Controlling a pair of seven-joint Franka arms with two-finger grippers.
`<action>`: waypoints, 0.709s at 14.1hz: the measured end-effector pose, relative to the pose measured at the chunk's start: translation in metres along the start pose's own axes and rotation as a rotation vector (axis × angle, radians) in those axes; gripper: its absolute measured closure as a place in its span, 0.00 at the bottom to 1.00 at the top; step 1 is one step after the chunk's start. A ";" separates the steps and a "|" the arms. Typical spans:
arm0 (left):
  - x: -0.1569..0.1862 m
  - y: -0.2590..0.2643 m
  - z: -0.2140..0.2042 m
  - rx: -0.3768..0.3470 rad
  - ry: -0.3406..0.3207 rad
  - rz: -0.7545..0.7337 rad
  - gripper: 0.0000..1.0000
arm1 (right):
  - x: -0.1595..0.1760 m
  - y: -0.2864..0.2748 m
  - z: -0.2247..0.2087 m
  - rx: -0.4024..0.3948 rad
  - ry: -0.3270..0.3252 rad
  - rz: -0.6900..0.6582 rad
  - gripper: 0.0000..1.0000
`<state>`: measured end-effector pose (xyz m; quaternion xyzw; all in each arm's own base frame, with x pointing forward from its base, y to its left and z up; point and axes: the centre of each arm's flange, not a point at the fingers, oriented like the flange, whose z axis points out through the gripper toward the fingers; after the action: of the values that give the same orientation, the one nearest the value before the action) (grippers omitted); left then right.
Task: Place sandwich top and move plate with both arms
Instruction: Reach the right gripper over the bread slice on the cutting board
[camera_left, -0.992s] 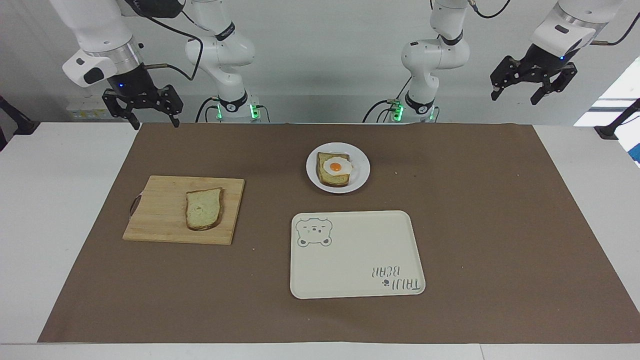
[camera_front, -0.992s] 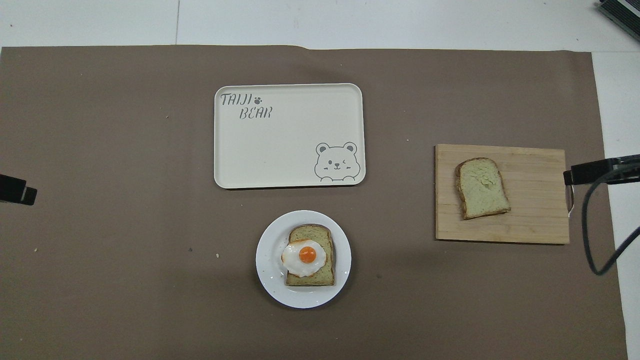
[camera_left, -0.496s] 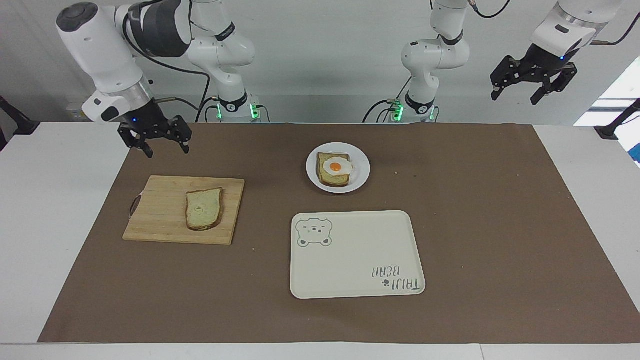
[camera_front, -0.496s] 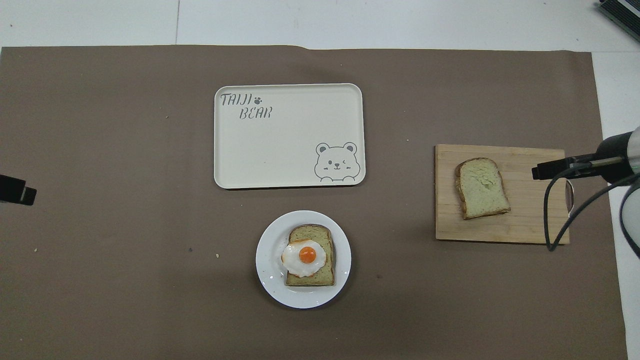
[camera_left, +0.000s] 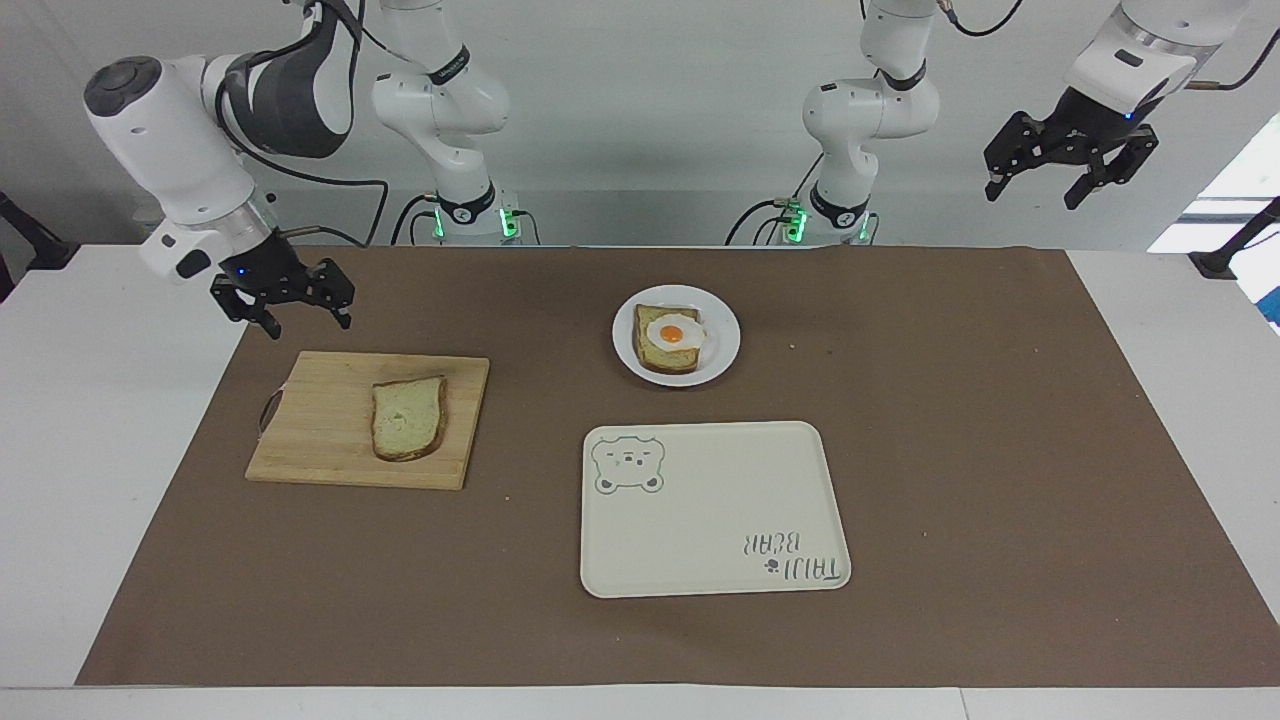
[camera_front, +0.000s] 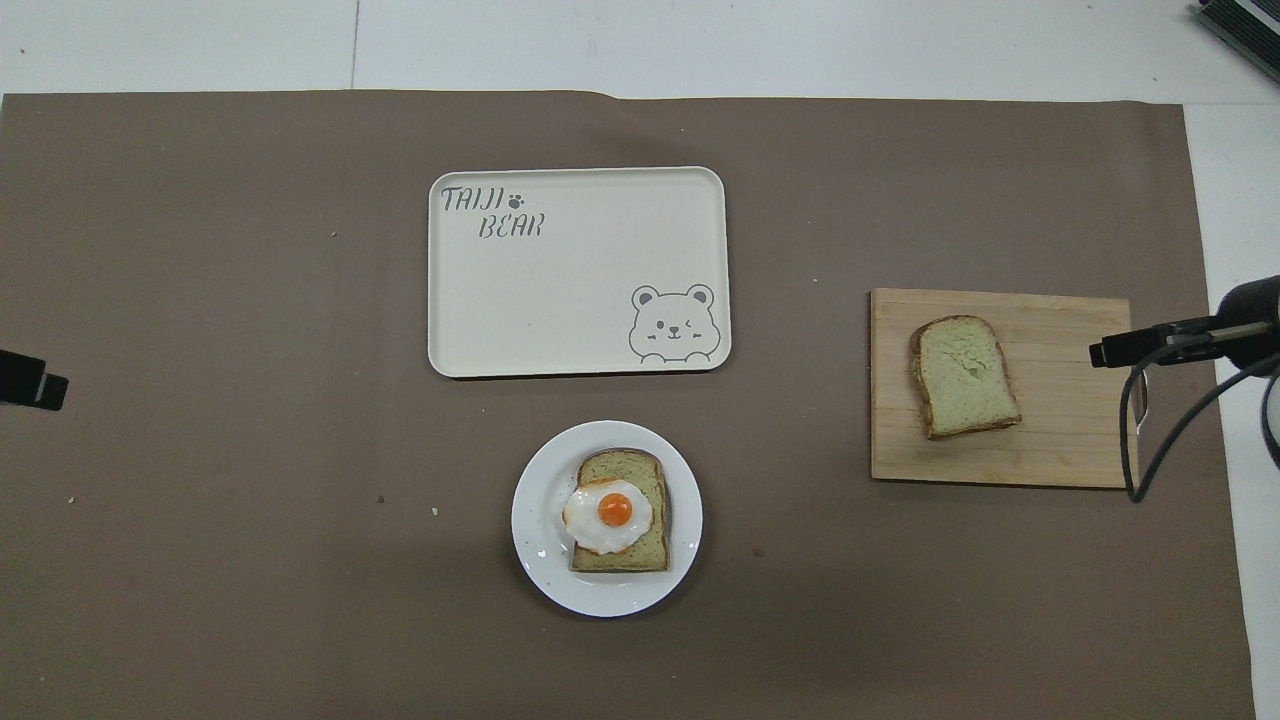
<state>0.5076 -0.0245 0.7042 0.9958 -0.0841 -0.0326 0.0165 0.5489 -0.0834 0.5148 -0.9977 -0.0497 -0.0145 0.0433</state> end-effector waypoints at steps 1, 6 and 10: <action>0.000 -0.001 0.000 0.000 0.000 -0.002 0.00 | 0.002 0.000 0.007 0.015 0.005 0.007 0.00; -0.001 -0.004 0.000 -0.001 0.000 -0.008 0.00 | 0.018 0.009 0.049 0.032 0.006 0.015 0.00; -0.001 -0.005 0.000 -0.001 0.000 -0.009 0.00 | 0.025 0.018 0.068 0.025 0.015 0.023 0.00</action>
<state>0.5078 -0.0199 0.7042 0.9962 -0.0796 -0.0325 0.0167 0.5776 -0.0929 0.4462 -0.9975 -0.0379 -0.0211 0.0564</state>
